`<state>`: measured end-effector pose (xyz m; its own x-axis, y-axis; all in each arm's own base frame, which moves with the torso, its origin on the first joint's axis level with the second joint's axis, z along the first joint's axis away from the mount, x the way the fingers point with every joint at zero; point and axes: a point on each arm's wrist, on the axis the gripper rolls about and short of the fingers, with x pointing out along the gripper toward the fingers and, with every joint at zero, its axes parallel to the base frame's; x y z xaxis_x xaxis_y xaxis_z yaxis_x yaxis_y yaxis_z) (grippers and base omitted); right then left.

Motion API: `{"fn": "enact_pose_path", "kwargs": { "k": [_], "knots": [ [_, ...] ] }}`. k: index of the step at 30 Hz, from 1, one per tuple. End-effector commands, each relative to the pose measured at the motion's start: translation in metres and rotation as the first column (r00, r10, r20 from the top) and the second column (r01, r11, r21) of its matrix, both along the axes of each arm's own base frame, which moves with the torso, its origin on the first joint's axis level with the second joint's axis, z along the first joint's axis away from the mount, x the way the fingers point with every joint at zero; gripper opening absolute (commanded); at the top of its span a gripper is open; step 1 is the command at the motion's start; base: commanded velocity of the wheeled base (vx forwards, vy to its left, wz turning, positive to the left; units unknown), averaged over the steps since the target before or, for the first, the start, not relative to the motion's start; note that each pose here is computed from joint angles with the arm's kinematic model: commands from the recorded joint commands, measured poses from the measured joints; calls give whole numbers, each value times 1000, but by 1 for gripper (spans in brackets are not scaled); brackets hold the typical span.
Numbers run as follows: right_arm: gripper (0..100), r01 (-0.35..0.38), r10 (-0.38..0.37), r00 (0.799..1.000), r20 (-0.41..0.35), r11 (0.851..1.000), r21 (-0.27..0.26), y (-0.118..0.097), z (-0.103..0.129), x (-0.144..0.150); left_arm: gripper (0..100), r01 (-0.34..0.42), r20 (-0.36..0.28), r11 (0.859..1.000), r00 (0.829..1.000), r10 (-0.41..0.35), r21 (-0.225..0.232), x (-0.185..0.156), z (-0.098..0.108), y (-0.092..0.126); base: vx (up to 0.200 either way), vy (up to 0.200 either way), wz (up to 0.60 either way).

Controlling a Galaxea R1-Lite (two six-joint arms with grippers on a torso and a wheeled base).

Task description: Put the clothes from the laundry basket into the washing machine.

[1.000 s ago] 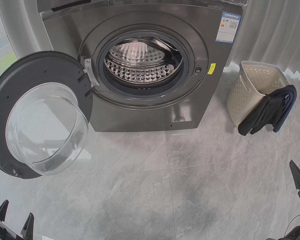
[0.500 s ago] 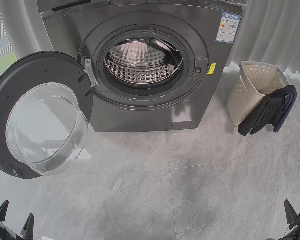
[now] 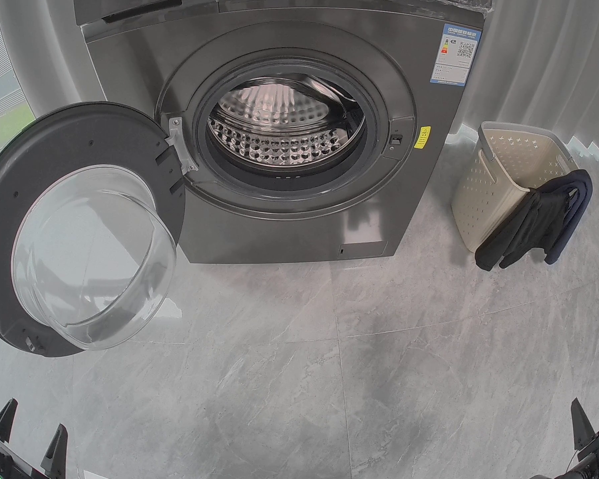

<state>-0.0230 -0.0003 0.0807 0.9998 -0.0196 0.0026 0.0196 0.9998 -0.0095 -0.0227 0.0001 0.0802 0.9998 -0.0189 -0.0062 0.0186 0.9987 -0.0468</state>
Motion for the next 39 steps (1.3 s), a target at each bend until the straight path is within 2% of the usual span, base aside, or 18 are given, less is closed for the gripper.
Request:
{"fn": "enact_pose_path", "kwargs": {
  "k": [1,17,29,34,39],
  "knots": [
    [100,-3,3,1000,1,1000,0,0,-5,0,100,-1,-2,1000,1000,1,-1,0,-5,0,0,0,0],
    [100,-6,6,1000,-1,1000,2,0,-5,0,100,1,-2,1000,1000,-1,-1,0,-5,0,0,-188,0],
    [100,-6,6,1000,-1,1000,2,0,-5,0,100,-2,-2,1000,1000,2,-5,0,-5,0,0,0,0],
    [100,-7,7,1000,-1,1000,3,0,-5,0,100,-2,-2,1000,1000,2,-4,0,-5,0,0,-200,0],
    [100,-7,7,1000,-1,1000,3,0,-5,0,100,-2,-2,1000,1000,2,-1,0,-5,0,0,0,0]
  ]
}}
